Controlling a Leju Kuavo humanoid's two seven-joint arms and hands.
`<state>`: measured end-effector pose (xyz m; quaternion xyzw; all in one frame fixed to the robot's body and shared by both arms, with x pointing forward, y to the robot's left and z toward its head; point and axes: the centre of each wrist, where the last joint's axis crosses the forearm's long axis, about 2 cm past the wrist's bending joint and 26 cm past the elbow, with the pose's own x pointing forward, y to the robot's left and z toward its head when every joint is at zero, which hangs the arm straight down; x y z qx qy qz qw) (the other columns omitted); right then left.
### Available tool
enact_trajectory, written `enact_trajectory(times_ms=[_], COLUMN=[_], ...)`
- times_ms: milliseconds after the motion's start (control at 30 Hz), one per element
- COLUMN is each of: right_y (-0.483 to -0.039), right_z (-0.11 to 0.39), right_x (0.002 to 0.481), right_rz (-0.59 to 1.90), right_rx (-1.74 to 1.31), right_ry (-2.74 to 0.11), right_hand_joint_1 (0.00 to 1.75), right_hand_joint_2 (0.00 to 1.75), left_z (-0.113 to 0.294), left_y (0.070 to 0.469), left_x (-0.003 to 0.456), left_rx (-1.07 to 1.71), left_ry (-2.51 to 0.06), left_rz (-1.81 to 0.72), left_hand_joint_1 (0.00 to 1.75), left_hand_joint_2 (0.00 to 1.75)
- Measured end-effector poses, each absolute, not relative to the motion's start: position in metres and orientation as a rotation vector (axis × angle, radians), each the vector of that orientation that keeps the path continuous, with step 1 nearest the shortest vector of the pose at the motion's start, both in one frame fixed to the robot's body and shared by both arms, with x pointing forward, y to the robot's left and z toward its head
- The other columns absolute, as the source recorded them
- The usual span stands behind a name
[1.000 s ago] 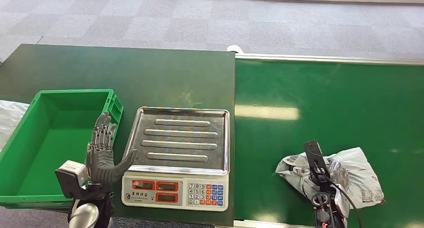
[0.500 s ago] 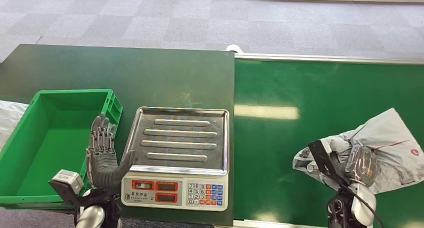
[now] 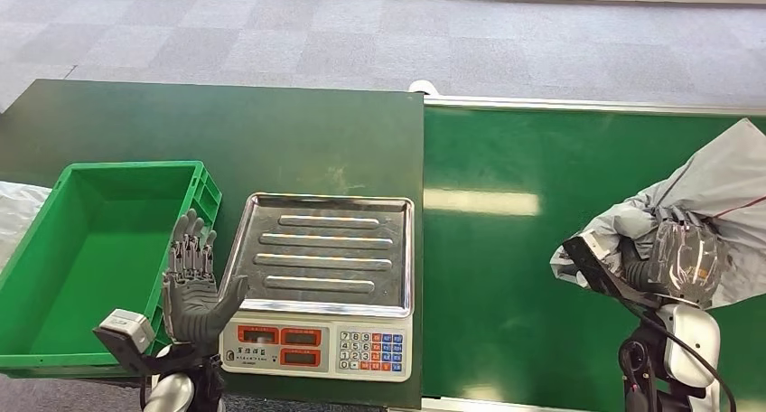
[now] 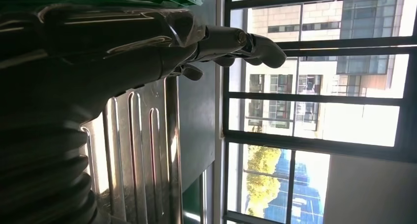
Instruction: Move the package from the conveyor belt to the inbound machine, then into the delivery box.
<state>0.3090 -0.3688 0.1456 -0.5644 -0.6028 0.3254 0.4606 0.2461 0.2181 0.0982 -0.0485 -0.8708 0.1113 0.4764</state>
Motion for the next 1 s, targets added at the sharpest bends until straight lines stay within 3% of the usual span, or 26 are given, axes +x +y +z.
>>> enact_trajectory(times_ms=[633, 1000], right_y=[-0.352, -0.286], right_z=[0.252, 0.282], right_x=[0.349, 0.359], right_rz=[0.879, 0.813], right_rx=[-1.667, -1.422], right_ry=[-1.838, -2.277], right_hand_joint_1=[1.75, 1.75], right_hand_joint_2=[1.75, 1.75], left_z=[0.097, 0.108], left_y=[0.211, 0.206], left_x=[0.249, 0.268], left_rx=[-0.164, -0.208], left_ry=[-2.122, -2.160], left_rz=[0.258, 0.220], left_hand_joint_1=[0.00, 0.00], left_hand_joint_2=[1.75, 1.75])
